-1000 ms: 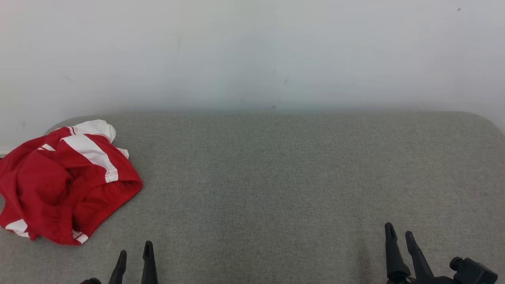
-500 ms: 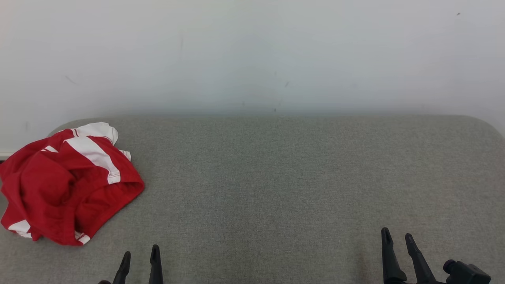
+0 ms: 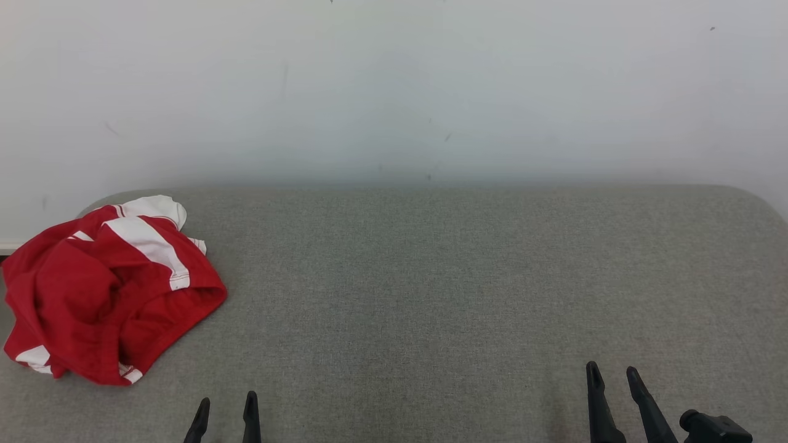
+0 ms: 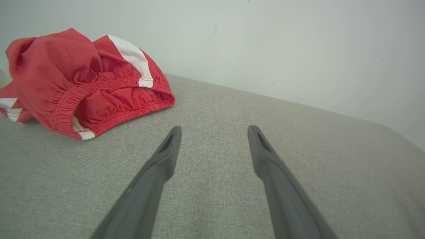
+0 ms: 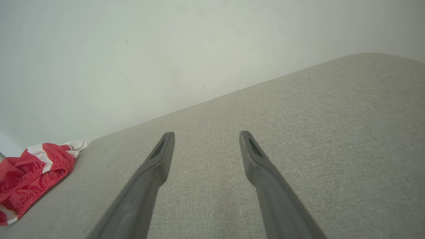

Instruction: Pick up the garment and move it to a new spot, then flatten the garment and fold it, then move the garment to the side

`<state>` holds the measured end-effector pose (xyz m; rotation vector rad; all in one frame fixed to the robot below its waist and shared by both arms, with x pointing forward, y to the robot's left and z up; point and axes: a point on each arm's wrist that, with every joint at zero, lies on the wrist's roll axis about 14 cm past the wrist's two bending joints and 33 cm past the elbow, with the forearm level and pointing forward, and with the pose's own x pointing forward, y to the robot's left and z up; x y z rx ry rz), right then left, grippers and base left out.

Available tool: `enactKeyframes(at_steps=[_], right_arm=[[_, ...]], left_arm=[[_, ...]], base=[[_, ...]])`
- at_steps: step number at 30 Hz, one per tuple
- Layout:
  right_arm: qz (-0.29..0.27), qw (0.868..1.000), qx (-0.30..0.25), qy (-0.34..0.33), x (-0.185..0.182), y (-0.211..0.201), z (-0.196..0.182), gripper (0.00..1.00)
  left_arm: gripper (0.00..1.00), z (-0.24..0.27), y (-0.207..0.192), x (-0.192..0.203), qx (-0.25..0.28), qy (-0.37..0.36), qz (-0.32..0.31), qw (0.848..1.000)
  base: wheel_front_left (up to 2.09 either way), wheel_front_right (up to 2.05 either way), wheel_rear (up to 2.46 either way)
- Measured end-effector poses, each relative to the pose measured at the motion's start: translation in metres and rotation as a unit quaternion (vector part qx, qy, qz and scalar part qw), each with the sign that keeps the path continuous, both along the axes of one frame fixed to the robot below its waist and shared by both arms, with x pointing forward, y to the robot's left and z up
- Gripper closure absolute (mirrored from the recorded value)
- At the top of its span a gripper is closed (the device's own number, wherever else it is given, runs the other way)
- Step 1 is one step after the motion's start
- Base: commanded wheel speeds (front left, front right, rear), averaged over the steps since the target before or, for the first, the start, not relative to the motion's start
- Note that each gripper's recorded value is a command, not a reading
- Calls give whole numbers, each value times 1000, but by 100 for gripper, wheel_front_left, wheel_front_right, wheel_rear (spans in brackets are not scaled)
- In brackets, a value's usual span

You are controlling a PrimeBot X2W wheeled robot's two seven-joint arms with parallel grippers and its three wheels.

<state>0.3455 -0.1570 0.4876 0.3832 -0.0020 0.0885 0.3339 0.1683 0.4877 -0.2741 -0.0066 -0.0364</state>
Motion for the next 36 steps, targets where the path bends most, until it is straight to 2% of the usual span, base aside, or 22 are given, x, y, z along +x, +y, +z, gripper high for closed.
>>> enactKeyframes(at_steps=[20, 25, 36], right_arm=[[24, 997, -77, -19, -6, 11, 1, 0], [24, 995, -95, -15, -6, 9, -2, 0], [23, 995, -99, -10, -6, 7, -5, 0]], left_arm=[[0, 1, -7, -8, 58, -15, -14, 998], [0, 0, -6, -8, 55, -15, -12, 998], [0, -1, -4, -8, 41, -12, -5, 999]], base=[[0, 0, 0], [0, 0, 0], [0, 0, 0]])
